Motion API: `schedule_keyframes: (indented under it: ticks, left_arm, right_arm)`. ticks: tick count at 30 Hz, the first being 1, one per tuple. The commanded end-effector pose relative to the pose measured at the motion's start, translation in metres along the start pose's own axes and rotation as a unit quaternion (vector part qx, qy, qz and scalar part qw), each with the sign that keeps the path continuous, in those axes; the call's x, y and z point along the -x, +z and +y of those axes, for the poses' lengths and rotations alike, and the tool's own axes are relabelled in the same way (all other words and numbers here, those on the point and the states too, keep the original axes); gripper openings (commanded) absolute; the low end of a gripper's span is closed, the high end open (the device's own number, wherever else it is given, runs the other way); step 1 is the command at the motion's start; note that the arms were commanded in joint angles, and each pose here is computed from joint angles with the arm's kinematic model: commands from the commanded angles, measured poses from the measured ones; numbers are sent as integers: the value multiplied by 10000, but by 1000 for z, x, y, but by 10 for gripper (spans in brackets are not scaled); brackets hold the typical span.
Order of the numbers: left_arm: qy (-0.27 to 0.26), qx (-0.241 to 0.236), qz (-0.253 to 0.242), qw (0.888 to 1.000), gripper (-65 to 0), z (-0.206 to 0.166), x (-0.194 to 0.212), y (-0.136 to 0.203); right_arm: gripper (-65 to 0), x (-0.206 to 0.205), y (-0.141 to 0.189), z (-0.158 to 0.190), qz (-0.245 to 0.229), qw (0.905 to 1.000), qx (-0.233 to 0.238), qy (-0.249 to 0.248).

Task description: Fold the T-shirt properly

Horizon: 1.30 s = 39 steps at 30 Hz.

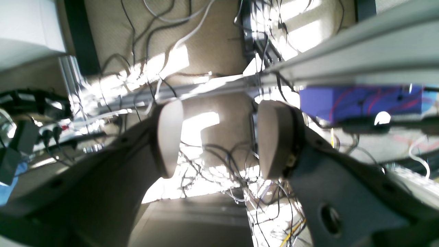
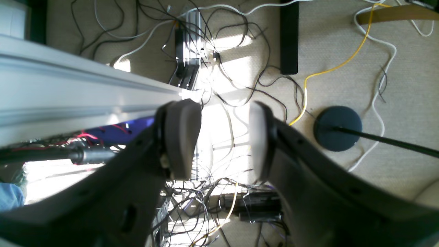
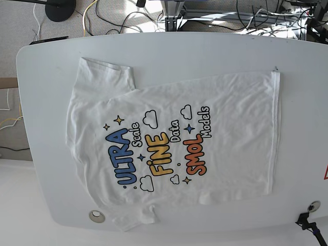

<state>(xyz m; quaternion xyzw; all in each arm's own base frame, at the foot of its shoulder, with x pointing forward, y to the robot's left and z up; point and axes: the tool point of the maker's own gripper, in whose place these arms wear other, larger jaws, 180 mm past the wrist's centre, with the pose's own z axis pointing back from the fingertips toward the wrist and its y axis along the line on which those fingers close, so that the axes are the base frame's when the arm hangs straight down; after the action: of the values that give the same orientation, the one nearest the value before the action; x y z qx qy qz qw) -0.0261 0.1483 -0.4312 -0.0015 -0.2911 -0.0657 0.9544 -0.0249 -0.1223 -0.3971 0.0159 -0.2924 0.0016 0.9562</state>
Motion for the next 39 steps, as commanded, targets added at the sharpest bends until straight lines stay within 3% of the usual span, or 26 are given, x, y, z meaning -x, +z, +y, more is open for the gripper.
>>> schedule_keyframes:
  ticks: [1, 13, 22, 25, 27, 29, 32, 37, 39]
  left_arm:
    - [-47, -142, -200, 9997, -333, 10, -13, 6]
    - [-269, -909, -1736, 9802, -333, 67, -128, -7]
    - [-314, -1211, -2586, 9578, -329, 93, -181, -11]
    - [186, -923, -2737, 9572, -301, 100, -192, -13]
    - [546, -910, -2621, 9592, -233, 114, -193, -15]
    - [727, -876, -2518, 9611, -173, 126, -197, -18]
    - [931, -773, -2521, 9601, -170, 138, -204, -18]
    - [1024, -573, -2474, 9618, -169, 158, -218, -14]
    - [963, -393, -2432, 9644, -169, 158, -222, -13]
  right_arm:
    - [-392, -7, 4, -1, -132, 9999, 13, 30]
    - [-397, -77, -29, -1, -1173, 9931, 0, 30]
    - [-394, -146, -55, -1, -2120, 9773, -1, 0]
    - [-394, -163, -59, -1, -2334, 9710, -124, -500]
    - [-392, -173, -61, -1, -2463, 9661, -190, -753]
    - [-392, -176, -68, -1, -2332, 9681, -251, -878]
    - [-386, -183, -76, -12, -2238, 9663, -262, -1247]
    - [-219, -195, -80, -41, -2189, 9547, -292, -1993]
    - [-189, -202, -81, -58, -2192, 9508, -282, -2170]
